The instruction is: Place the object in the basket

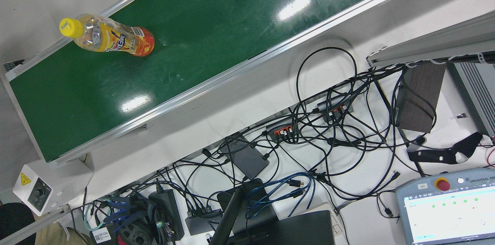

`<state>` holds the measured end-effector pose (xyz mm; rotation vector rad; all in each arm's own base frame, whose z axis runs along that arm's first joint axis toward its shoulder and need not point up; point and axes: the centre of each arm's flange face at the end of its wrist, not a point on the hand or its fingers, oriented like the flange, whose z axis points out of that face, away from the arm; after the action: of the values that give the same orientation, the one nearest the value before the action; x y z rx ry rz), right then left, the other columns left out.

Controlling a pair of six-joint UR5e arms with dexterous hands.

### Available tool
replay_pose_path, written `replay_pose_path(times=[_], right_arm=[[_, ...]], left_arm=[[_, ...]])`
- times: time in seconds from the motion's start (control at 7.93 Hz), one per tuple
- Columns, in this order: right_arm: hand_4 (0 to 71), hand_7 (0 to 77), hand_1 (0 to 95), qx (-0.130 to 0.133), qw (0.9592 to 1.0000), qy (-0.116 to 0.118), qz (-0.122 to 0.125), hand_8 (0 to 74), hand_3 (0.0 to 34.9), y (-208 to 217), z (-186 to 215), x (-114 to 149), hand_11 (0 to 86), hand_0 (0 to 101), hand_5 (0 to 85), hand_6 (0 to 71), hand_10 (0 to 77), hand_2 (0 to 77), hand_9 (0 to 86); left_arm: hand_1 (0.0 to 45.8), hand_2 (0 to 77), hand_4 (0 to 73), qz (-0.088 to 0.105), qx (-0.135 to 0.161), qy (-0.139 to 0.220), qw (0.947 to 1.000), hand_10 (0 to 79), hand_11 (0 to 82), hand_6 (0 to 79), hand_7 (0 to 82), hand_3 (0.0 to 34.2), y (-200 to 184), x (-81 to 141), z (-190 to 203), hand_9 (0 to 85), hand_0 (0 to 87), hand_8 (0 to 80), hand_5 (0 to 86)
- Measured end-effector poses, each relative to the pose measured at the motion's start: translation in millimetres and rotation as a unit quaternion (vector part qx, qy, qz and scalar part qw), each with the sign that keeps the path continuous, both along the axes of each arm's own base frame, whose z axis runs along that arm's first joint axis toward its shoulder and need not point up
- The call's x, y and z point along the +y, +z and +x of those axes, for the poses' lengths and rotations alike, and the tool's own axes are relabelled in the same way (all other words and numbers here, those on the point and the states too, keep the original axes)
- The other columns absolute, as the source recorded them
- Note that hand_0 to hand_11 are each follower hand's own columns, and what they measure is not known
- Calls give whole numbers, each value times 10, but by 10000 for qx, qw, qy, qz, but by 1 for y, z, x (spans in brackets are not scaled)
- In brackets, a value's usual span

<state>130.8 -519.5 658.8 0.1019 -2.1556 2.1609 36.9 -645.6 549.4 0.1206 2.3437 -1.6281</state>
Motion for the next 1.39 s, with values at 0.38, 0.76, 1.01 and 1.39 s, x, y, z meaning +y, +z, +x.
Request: replay_pose_path(times=[0.38, 0.76, 1.01, 1.39], right_arm=[[0, 5, 0, 0, 10000, 0, 3, 0, 3, 0, 0, 0, 0, 3, 0, 0, 0, 5, 0], [0, 5, 0, 0, 10000, 0, 3, 0, 3, 0, 0, 0, 0, 3, 0, 0, 0, 5, 0], [0, 5, 0, 0, 10000, 0, 3, 0, 3, 0, 0, 0, 0, 1, 0, 0, 0, 5, 0], [0, 5, 0, 0, 10000, 0, 3, 0, 3, 0, 0, 0, 0, 2, 0, 0, 0, 5, 0]], left_arm=[[65, 0, 120, 5, 1, 3, 10000, 0, 11, 0, 22, 1, -1, 0, 0, 49, 569, 44, 158], [65, 0, 125, 14, 3, 5, 10000, 0, 11, 0, 22, 0, -2, 0, 0, 55, 570, 44, 164], [65, 0, 125, 7, 0, 13, 10000, 0, 11, 0, 22, 0, -2, 0, 1, 55, 570, 44, 175], [76, 0, 125, 19, 3, 14, 10000, 0, 11, 0, 22, 1, -3, 0, 1, 55, 570, 44, 175]])
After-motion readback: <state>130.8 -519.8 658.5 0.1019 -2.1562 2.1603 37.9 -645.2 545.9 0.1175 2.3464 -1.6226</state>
